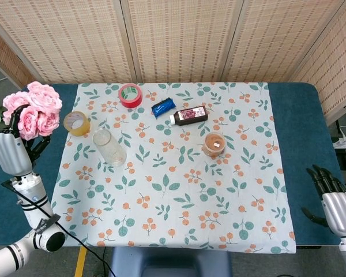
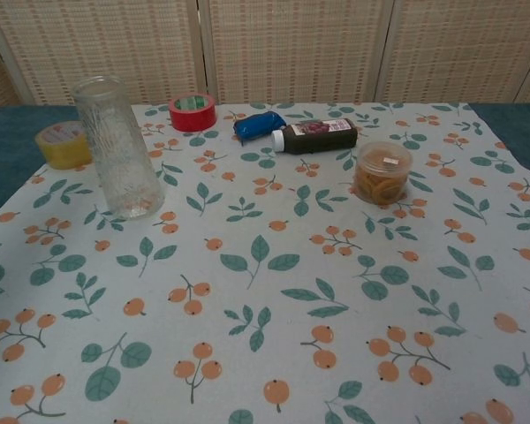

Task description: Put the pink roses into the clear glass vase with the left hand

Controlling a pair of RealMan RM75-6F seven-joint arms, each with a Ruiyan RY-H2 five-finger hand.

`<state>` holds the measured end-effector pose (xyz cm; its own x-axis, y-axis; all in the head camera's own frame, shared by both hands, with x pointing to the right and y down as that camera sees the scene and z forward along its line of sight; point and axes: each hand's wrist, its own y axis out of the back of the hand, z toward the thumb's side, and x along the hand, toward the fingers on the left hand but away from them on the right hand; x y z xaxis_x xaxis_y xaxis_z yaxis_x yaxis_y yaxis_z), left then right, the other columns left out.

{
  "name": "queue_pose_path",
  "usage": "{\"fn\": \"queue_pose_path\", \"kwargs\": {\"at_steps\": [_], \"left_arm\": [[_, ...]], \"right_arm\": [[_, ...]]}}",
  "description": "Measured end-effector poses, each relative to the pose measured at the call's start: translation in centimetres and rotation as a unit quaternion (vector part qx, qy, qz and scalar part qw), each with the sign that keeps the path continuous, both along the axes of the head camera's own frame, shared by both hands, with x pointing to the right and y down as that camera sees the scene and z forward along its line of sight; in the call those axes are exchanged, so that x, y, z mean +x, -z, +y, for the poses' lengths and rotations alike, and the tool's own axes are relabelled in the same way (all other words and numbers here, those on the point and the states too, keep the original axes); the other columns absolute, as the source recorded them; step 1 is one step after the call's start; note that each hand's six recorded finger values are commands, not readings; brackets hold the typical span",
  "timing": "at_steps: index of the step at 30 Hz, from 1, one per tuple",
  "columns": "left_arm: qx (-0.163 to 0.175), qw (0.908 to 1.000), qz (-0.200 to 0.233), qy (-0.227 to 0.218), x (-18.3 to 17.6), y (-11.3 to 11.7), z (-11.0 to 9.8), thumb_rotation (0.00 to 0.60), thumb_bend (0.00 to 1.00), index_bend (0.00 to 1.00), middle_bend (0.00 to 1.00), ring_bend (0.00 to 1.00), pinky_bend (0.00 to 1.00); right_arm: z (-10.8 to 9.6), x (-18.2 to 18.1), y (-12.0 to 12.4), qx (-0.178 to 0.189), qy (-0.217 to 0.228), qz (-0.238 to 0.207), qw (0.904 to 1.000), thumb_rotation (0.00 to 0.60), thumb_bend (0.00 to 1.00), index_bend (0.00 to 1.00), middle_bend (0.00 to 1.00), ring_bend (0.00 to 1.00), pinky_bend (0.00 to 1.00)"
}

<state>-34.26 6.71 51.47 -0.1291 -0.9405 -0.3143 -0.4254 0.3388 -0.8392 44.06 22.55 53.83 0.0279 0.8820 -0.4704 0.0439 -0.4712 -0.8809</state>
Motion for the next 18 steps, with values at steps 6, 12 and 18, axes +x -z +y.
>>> {"fn": "queue_pose_path", "kwargs": {"at_steps": [6, 12, 18], "left_arm": [[0.017, 0.9914, 0.130, -0.003, 2.4, -2.0, -0.5, 0.600, 0.56, 0.71, 1.00, 1.00, 1.00], [0.020, 0.9868, 0.161, -0.003, 4.9, -4.3, -0.9, 0.600, 0.56, 0.71, 1.00, 1.00, 1.00], [0.035, 0.9852, 0.168, -0.012, 6.9, -4.5, -1.8, 0.600, 0.56, 0.71, 1.00, 1.00, 1.00]], "right_arm": [[0.3, -0.5, 0.0, 0.001, 0.014, -0.004, 0.9999, 0.600, 0.12, 0.03, 0.00, 0.00, 0.18], [1.1, -0.9, 0.9, 0.014, 0.038, -0.024, 0.9989, 0.600, 0.12, 0.03, 0.00, 0.00, 0.18], [1.4, -0.8, 0.7, 0.005, 0.041, -0.025, 0.9988, 0.600, 0.12, 0.03, 0.00, 0.00, 0.18]]}}
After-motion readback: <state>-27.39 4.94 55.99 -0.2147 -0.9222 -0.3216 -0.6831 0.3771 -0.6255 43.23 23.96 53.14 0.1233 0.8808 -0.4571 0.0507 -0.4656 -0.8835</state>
